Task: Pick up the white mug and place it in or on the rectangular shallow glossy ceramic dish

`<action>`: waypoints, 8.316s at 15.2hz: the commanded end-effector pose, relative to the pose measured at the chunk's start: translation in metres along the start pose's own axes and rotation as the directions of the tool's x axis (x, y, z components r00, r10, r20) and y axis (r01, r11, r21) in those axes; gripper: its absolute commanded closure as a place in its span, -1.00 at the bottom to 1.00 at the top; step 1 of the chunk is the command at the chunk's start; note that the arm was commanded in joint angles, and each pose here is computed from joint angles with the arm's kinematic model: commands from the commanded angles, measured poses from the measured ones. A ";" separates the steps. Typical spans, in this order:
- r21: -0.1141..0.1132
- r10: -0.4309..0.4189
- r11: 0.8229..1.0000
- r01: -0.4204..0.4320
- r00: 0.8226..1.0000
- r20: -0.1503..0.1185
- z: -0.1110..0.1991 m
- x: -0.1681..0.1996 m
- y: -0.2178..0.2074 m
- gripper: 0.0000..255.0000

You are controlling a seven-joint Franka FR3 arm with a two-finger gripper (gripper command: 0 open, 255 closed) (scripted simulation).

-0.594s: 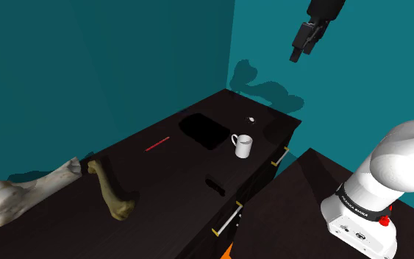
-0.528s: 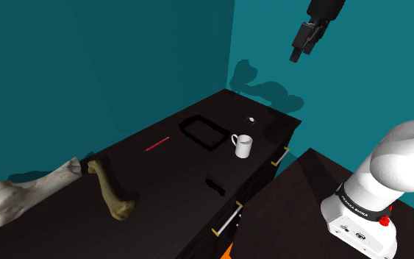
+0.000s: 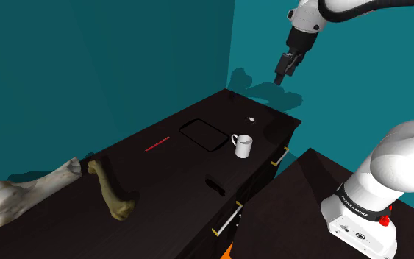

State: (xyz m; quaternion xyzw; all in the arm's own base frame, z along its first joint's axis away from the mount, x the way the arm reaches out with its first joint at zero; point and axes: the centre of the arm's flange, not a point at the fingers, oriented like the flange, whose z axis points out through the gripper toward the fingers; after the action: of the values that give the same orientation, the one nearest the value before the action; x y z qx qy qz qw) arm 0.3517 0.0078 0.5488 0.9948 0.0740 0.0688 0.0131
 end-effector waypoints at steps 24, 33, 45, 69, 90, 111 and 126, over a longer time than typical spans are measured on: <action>0.047 -0.125 0.991 0.122 0.989 0.077 0.329 0.062 -0.004 -1.00; 0.056 -0.146 0.988 0.142 0.985 0.089 0.405 0.068 -0.007 -1.00; 0.056 -0.146 0.988 0.142 0.985 0.089 0.423 0.066 -0.008 1.00; 0.056 -0.146 0.988 0.142 0.985 0.089 0.345 0.077 -0.005 1.00; 0.056 -0.146 0.988 0.142 0.985 0.089 0.311 0.253 -0.020 1.00; 0.056 -0.146 0.988 0.142 0.985 0.089 0.374 0.366 -0.034 1.00; 0.056 -0.146 0.988 0.142 0.985 0.089 0.411 0.361 -0.036 -1.00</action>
State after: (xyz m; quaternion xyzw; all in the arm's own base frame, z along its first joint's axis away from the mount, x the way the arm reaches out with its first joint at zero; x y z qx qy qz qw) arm 0.7574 0.0905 0.1896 0.9890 0.1466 0.0194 -0.0029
